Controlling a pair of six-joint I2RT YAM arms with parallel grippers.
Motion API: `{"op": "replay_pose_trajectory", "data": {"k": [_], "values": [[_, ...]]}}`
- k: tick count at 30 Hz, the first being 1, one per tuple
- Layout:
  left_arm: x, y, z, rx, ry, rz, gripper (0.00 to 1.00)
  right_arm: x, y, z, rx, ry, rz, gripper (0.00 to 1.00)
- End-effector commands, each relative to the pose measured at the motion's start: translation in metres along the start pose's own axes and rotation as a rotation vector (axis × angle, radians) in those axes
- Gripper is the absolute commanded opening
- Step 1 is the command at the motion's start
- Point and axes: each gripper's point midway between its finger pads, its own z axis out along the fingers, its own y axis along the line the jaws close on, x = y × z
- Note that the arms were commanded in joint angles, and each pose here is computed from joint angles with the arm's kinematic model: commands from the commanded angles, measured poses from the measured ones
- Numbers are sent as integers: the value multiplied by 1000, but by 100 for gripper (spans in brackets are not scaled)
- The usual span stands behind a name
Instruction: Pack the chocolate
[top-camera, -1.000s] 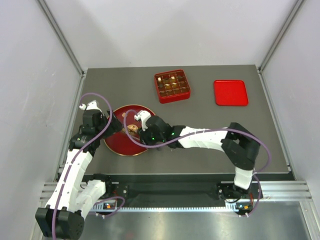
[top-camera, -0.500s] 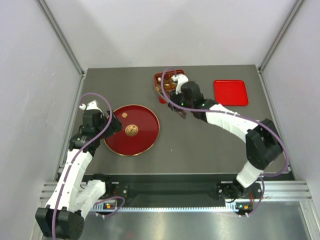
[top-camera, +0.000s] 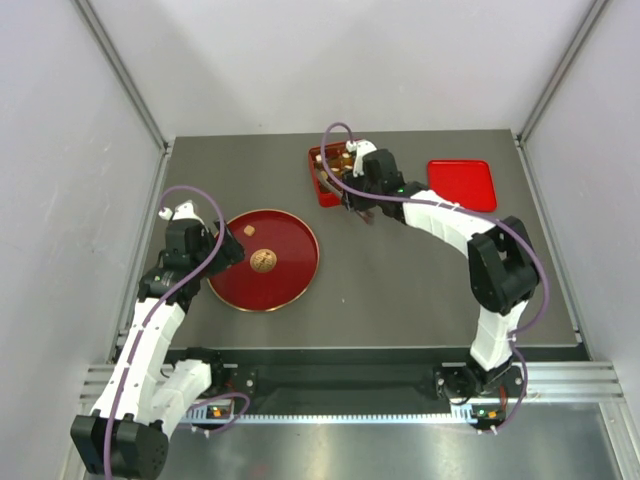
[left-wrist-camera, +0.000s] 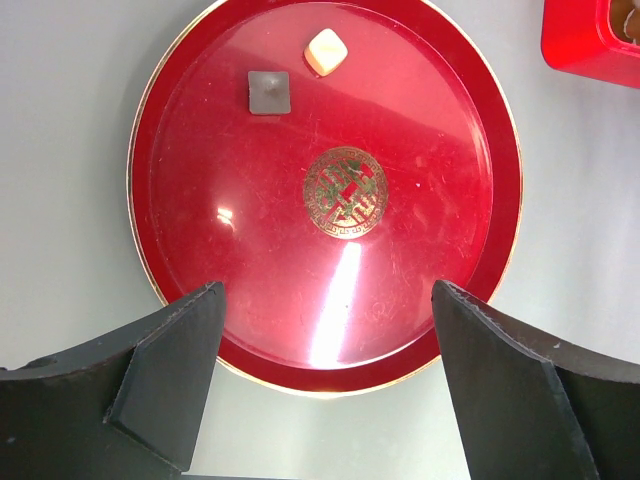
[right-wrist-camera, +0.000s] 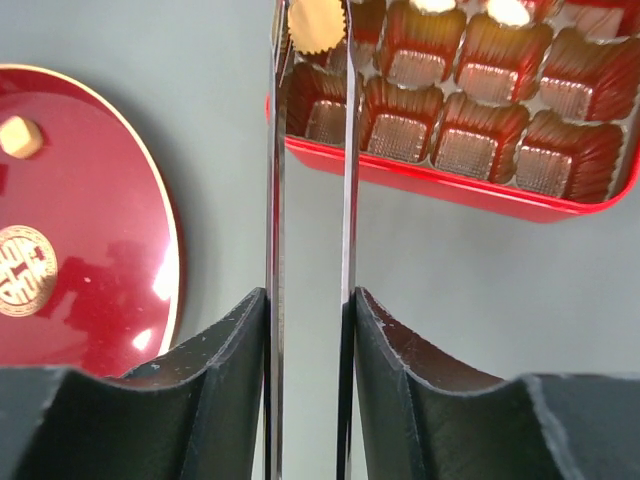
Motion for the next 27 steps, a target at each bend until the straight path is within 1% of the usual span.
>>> {"op": "replay_pose_trajectory", "data": {"k": [1, 9, 13, 17, 22, 24, 25, 27], "values": [[-8, -5, -3, 15, -27, -3, 89, -31, -2, 2, -11, -69, -14, 38], [-8, -5, -3, 14, -28, -3, 89, -37, -8, 3, 6, -80, -17, 46], [-9, -6, -4, 18, -32, -2, 89, -45, -9, -2, 10, -96, -32, 46], [-9, -4, -4, 13, -32, -3, 89, -62, -3, -18, -10, -136, -51, 44], [-10, -5, -5, 14, -37, -4, 89, -68, 21, -37, -55, -163, -98, 43], [-11, -5, -6, 17, -42, -5, 89, -61, 40, -41, -87, -156, -124, 43], [-10, -5, -6, 15, -38, -3, 89, -55, 57, -42, -116, -148, -148, 43], [-10, -5, -6, 16, -37, -4, 89, -47, 70, -42, -132, -136, -169, 43]]}}
